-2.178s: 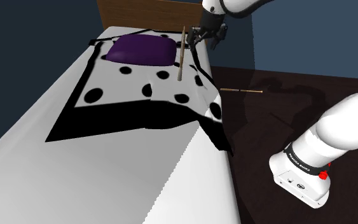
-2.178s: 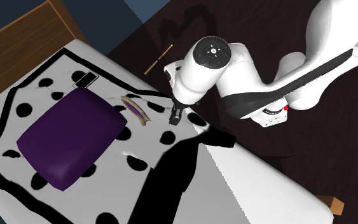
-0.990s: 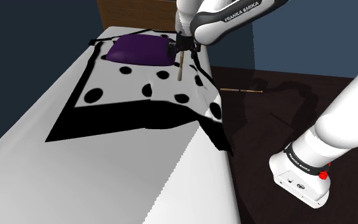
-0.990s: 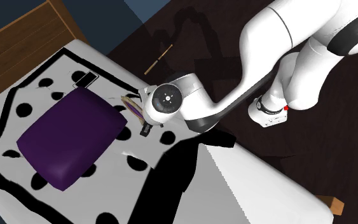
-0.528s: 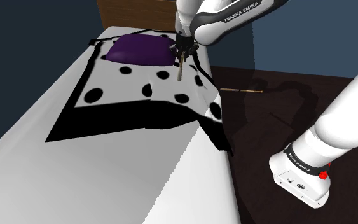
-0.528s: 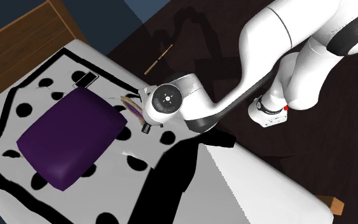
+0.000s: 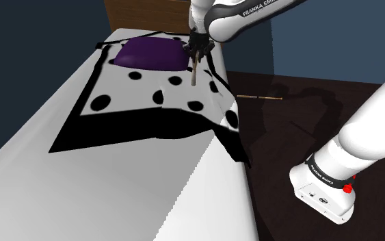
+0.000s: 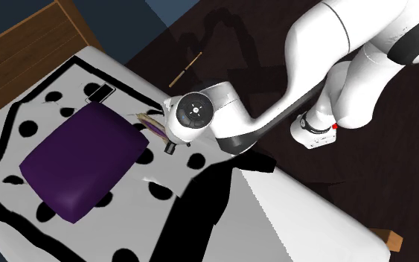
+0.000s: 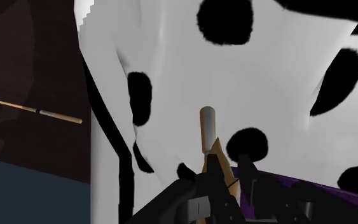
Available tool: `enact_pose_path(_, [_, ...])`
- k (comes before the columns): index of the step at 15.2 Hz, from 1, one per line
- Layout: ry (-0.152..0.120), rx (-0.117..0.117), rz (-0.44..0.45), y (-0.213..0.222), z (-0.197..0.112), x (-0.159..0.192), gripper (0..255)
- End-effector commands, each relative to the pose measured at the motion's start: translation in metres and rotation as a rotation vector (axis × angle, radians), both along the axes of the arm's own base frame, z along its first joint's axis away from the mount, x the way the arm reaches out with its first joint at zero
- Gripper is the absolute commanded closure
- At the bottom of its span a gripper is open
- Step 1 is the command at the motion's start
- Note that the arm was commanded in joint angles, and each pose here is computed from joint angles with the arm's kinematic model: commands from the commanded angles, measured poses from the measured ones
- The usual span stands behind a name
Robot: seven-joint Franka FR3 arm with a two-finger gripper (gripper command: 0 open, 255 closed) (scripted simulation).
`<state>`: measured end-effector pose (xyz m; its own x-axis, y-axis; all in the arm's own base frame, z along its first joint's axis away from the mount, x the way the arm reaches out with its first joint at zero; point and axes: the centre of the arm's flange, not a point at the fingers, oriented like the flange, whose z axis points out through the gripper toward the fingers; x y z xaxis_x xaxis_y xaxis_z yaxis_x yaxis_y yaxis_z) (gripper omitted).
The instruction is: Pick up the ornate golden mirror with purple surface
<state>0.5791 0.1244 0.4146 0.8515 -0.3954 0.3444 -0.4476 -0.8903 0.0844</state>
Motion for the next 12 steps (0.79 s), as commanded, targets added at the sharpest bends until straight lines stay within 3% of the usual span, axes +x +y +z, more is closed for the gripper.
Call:
enact_pose_path(1, [0.0,0.0,0.0,0.0,0.011,0.0,255])
enact_pose_path(12, [0.0,0.0,0.0,0.0,0.059,0.0,255])
